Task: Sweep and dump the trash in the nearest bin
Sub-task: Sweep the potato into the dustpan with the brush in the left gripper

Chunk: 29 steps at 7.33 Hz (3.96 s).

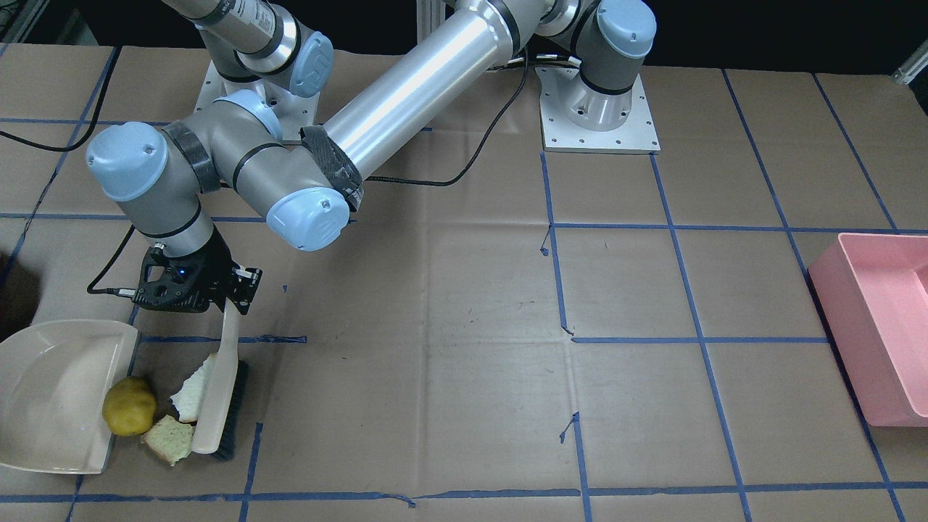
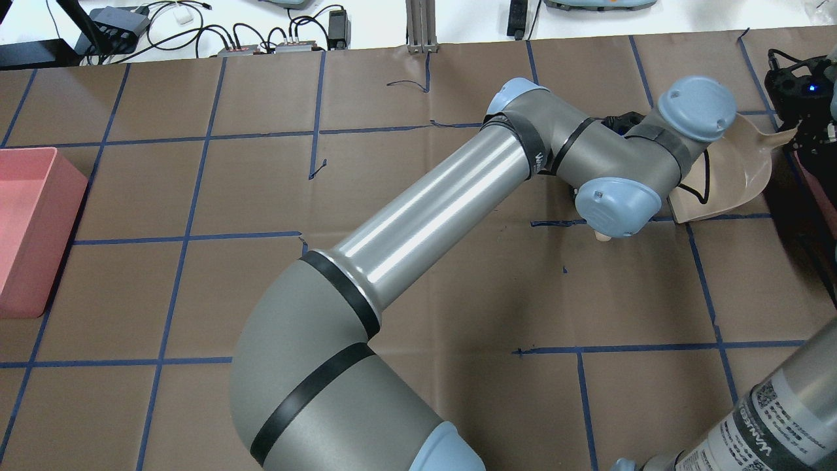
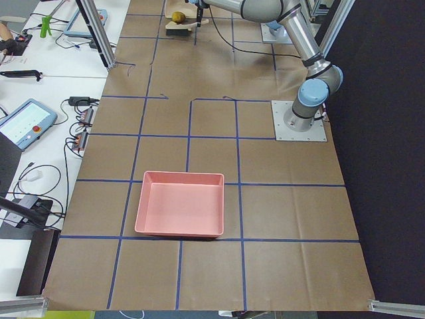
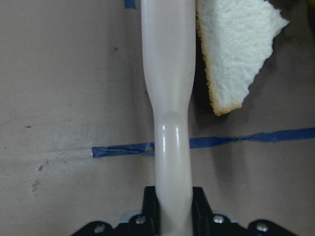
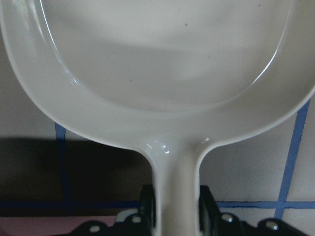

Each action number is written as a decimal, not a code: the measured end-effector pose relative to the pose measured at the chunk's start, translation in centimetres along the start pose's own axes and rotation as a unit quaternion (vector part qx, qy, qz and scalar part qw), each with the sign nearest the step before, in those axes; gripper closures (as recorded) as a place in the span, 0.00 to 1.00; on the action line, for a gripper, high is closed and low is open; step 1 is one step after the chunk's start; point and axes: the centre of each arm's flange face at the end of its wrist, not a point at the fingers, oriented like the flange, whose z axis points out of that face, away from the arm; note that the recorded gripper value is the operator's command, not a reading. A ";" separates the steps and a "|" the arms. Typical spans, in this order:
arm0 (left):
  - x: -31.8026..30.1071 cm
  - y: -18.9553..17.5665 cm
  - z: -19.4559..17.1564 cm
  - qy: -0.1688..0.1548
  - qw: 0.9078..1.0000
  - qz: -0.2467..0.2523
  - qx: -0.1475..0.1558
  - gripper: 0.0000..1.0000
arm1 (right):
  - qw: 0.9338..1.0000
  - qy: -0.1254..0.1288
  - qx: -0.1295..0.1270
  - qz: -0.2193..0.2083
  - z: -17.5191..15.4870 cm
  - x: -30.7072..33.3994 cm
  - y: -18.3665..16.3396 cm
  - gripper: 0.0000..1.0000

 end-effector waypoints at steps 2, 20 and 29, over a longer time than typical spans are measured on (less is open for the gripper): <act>2.0 0.7 -0.1 0.014 1.000 -0.005 0.003 1.00 | 1.000 0.000 0.000 0.000 0.0 0.0 0.0 0.98; 10.0 3.1 -7.6 0.246 0.958 -0.122 -0.079 1.00 | 1.000 0.004 -0.002 -0.003 -0.7 0.5 -1.3 0.98; 5.4 -1.2 -1.3 0.055 0.991 -0.107 -0.065 1.00 | 1.000 0.008 0.021 0.001 0.1 0.8 -1.8 0.98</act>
